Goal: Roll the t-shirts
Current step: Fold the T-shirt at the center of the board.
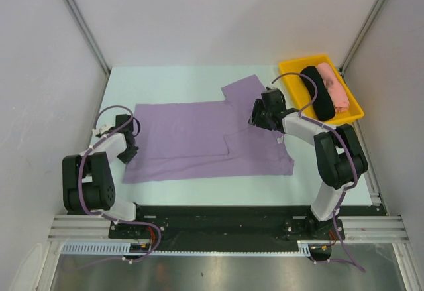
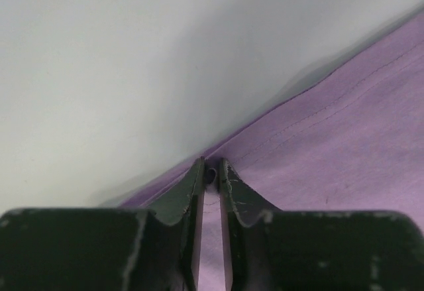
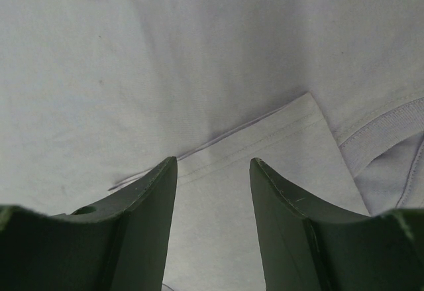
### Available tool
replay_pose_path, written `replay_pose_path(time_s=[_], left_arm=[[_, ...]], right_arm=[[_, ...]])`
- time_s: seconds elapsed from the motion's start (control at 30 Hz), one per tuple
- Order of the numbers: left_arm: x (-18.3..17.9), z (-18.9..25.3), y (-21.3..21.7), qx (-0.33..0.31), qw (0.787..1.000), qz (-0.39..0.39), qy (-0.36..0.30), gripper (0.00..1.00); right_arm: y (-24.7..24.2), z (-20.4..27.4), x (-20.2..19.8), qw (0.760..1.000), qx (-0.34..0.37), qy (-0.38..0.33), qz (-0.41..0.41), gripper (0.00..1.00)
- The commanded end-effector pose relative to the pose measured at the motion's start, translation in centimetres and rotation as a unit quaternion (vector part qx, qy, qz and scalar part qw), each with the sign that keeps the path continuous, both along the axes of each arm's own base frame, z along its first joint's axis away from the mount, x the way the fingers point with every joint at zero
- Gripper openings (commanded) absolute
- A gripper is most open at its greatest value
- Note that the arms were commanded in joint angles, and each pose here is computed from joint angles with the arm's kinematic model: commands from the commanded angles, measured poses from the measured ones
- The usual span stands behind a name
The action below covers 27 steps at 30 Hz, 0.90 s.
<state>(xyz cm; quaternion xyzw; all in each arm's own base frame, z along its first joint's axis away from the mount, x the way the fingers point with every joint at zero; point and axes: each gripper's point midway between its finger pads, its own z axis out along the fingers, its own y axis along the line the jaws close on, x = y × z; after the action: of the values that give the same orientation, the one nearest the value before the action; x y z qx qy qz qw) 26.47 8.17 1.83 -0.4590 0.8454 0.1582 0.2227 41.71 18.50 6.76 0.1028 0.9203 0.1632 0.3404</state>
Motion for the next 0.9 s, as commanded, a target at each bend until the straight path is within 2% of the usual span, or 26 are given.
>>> replay_pose_path(time_s=[0.0, 0.37, 0.5, 0.6, 0.87], left_arm=[[0.0, 0.3, -0.1, 0.003, 1.0, 0.001, -0.004, 0.15], [-0.9, 1.7, -0.1, 0.011, 1.0, -0.009, -0.018, 0.05], [-0.9, 2.3, -0.1, 0.012, 0.999, -0.017, -0.025, 0.0], [-0.6, 2.7, -0.2, 0.011, 0.999, -0.026, -0.034, 0.0], [0.2, 3.4, -0.4, 0.009, 0.998, -0.036, -0.053, 0.0]], right_arm=[[-0.2, 0.1, 0.5, 1.0, -0.007, -0.01, -0.001, 0.53], [-1.1, 0.3, 0.8, 0.999, -0.025, -0.019, -0.011, 0.53], [-2.0, 0.4, 1.4, 0.998, -0.045, -0.033, -0.013, 0.58], [-2.9, 0.4, 2.0, 0.997, -0.066, -0.043, -0.022, 0.61], [-5.4, -0.8, 2.1, 0.992, -0.112, -0.032, -0.055, 0.59]])
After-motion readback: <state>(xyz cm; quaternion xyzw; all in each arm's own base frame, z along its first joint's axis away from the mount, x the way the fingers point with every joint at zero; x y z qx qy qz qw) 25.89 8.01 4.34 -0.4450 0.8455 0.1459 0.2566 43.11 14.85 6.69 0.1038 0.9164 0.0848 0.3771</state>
